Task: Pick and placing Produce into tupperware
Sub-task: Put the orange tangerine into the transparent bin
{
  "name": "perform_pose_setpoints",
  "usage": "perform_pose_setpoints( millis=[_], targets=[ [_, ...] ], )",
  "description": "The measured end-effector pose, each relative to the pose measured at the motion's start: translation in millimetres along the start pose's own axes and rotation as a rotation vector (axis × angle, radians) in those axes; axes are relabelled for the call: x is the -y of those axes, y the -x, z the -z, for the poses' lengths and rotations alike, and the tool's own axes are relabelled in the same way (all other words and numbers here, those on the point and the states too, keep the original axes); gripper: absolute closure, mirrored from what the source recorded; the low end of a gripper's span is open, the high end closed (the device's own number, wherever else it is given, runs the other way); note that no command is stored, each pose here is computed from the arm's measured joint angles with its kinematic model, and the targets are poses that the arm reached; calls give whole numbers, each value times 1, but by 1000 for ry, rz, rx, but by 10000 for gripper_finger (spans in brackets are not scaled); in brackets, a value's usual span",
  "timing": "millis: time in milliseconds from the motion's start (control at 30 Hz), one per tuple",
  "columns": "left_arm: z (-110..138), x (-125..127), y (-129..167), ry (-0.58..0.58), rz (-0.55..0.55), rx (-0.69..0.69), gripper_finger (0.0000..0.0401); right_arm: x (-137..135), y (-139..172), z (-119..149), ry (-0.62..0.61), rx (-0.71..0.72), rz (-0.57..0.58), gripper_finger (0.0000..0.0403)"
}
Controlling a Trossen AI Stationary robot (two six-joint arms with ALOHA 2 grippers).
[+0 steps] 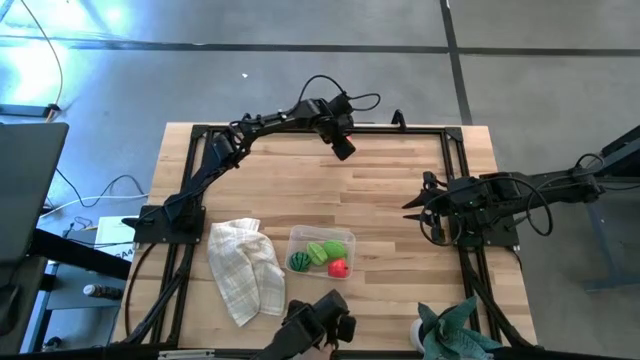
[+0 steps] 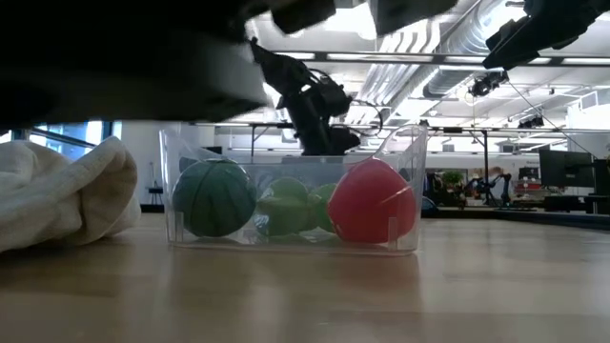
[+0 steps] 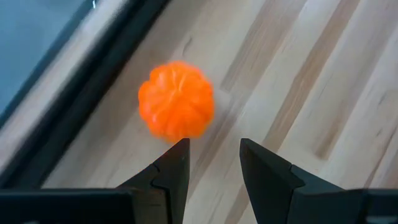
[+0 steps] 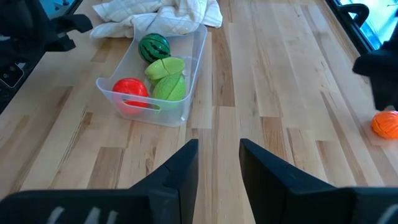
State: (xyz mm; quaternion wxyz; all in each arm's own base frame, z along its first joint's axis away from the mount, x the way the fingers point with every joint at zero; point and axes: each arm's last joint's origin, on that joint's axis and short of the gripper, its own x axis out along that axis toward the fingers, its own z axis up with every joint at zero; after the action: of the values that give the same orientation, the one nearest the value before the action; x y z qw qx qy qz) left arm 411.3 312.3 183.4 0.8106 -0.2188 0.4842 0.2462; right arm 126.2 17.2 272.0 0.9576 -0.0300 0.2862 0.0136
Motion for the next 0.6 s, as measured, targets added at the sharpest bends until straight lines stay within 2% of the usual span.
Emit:
perform_pose_setpoints(
  millis=[200,400,600],
  targets=[
    [6,-2,-19,23,35,-38,272,0,0,0,0,0,0,297],
    [2,-1,-20,26,40,-2,272,0,0,0,0,0,0,297],
    [0,-11,-18,63,57,10,272,0,0,0,0,0,0,297]
  ],
)
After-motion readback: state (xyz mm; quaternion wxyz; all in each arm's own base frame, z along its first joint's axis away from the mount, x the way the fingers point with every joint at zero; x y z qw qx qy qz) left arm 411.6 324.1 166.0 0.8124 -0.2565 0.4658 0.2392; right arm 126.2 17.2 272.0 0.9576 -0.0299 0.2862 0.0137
